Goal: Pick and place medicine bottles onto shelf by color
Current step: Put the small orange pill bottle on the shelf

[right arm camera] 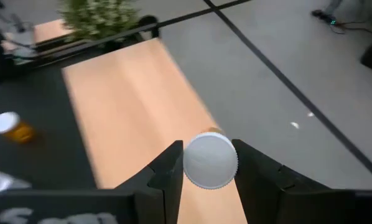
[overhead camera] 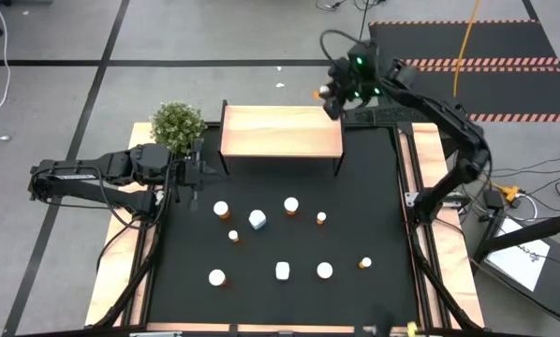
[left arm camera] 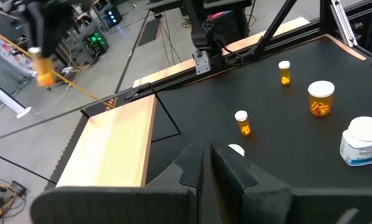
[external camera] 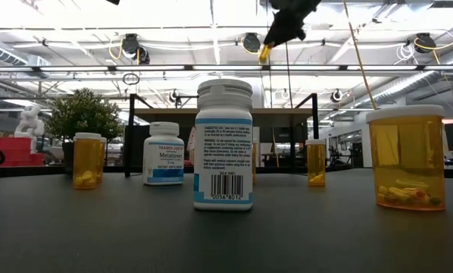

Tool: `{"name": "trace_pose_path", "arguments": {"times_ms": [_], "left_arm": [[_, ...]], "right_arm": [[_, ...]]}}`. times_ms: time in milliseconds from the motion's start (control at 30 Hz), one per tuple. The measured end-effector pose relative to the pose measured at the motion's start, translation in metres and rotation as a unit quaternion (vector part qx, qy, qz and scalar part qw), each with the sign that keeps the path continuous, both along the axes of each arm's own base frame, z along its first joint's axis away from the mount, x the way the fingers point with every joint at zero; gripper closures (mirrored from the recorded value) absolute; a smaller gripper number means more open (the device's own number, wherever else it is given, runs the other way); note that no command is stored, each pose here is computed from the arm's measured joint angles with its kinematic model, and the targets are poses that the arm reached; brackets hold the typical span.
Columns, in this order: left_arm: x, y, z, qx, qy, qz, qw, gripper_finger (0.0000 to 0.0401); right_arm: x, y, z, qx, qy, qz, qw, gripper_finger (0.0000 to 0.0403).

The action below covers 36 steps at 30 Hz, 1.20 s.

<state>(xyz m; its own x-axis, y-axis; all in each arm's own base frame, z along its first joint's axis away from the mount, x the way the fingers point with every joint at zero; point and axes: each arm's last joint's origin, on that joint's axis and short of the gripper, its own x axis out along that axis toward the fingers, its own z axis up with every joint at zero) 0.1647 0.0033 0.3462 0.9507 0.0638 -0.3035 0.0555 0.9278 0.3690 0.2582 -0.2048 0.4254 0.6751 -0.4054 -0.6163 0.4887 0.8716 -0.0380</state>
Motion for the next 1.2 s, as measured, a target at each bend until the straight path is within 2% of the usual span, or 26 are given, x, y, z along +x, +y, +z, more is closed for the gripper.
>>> {"name": "trace_pose_path", "arguments": {"times_ms": [100,233,433,600,867,1200], "left_arm": [[0.0,0.0,0.0,-0.001,0.0,0.0,1.0,0.037],[0.0,0.0,0.0,-0.001,0.0,0.0,1.0,0.037],[0.0,0.0,0.0,0.002,0.0,0.0,1.0,0.037],[0.002,0.0,-0.001,0.003,0.004,0.0,1.0,0.037],[0.011,0.001,-0.006,0.011,0.017,-0.001,1.0,0.037],[0.025,0.011,-0.015,0.01,0.047,0.025,0.999,0.037]], "right_arm": [[0.006,-0.024,-0.004,0.008,0.009,-0.017,1.0,0.0284],[0.009,-0.051,-0.019,0.052,0.016,-0.021,0.998,0.0284],[0.003,-0.074,-0.049,0.112,0.074,-0.05,0.99,0.0284],[-0.001,-0.077,-0.057,0.141,0.101,-0.059,0.983,0.0284],[-0.002,-0.074,-0.06,0.156,0.113,-0.061,0.979,0.0284],[-0.001,-0.072,-0.079,0.181,0.138,-0.06,0.972,0.0284]]}}
